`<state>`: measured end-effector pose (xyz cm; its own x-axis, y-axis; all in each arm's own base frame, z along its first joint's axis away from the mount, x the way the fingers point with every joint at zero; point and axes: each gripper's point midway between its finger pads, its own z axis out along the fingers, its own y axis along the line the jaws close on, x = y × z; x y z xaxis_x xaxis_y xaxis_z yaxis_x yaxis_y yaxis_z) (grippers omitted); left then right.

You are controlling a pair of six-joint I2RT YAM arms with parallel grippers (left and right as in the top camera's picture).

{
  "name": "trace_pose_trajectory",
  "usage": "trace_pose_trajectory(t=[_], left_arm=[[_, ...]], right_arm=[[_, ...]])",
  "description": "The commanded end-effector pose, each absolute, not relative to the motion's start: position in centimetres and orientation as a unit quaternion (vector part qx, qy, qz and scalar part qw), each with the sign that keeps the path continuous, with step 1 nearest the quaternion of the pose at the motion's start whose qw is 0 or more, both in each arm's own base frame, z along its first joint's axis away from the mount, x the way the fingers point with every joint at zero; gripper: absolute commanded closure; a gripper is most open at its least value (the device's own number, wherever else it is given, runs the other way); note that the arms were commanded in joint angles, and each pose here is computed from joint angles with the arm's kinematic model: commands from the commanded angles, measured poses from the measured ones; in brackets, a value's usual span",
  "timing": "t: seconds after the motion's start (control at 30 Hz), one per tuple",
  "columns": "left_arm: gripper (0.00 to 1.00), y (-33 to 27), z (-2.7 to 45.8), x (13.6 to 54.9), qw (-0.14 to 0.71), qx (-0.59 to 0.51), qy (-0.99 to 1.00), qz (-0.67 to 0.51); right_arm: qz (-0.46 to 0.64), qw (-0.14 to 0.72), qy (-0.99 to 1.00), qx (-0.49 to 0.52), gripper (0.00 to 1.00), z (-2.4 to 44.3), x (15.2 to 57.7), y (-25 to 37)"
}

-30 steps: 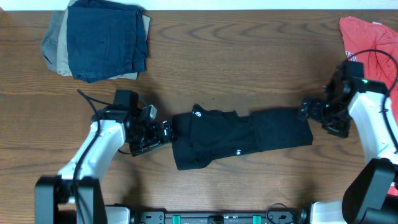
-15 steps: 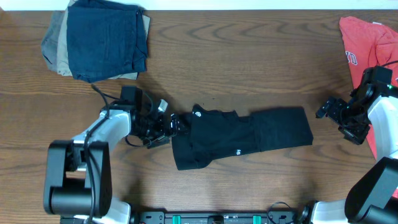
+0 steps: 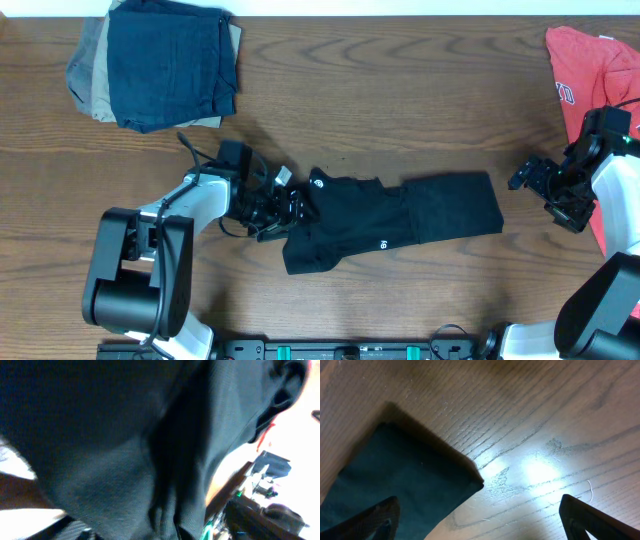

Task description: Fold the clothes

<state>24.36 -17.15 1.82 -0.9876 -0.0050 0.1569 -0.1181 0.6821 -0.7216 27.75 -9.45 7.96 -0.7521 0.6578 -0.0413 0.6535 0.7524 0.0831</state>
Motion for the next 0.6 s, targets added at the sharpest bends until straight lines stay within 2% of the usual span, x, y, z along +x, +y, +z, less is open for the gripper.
trace_pose_trajectory(t=[0.0, 0.07, 0.13, 0.17, 0.2, 0.4, 0.57], left_arm=[[0.41, -14.4, -2.3, 22.8, 0.098, 0.069, -0.948, 0.294], [0.62, -14.4, -2.3, 23.0, 0.095, 0.072, -0.948, 0.295], [0.76, -14.5, -2.3, 23.3, 0.093, 0.079, -0.948, 0.295], [0.88, -14.5, -2.3, 23.4, 0.092, 0.079, -0.948, 0.295], [0.94, -14.5, -2.2, 23.5, 0.09, 0.081, -0.948, 0.294], [0.94, -12.6, -2.8, 24.2, 0.086, 0.132, -0.96, 0.23], [0.94, -8.2, -1.7, 24.3, 0.087, 0.163, -0.975, 0.124]], right_arm=[[0.031, 0.041, 0.932, 0.359, 0.01, 8.3, 27.9, -9.7], [0.031, 0.041, 0.932, 0.359, 0.01, 8.3, 27.9, -9.7], [0.031, 0.041, 0.932, 0.359, 0.01, 8.3, 27.9, -9.7], [0.031, 0.041, 0.932, 0.359, 0.01, 8.3, 27.9, -9.7], [0.031, 0.041, 0.932, 0.359, 0.01, 8.3, 27.9, -9.7], [0.031, 0.041, 0.932, 0.359, 0.01, 8.3, 27.9, -9.7], [0.032, 0.041, 0.932, 0.359, 0.01, 8.3, 27.9, -9.7]])
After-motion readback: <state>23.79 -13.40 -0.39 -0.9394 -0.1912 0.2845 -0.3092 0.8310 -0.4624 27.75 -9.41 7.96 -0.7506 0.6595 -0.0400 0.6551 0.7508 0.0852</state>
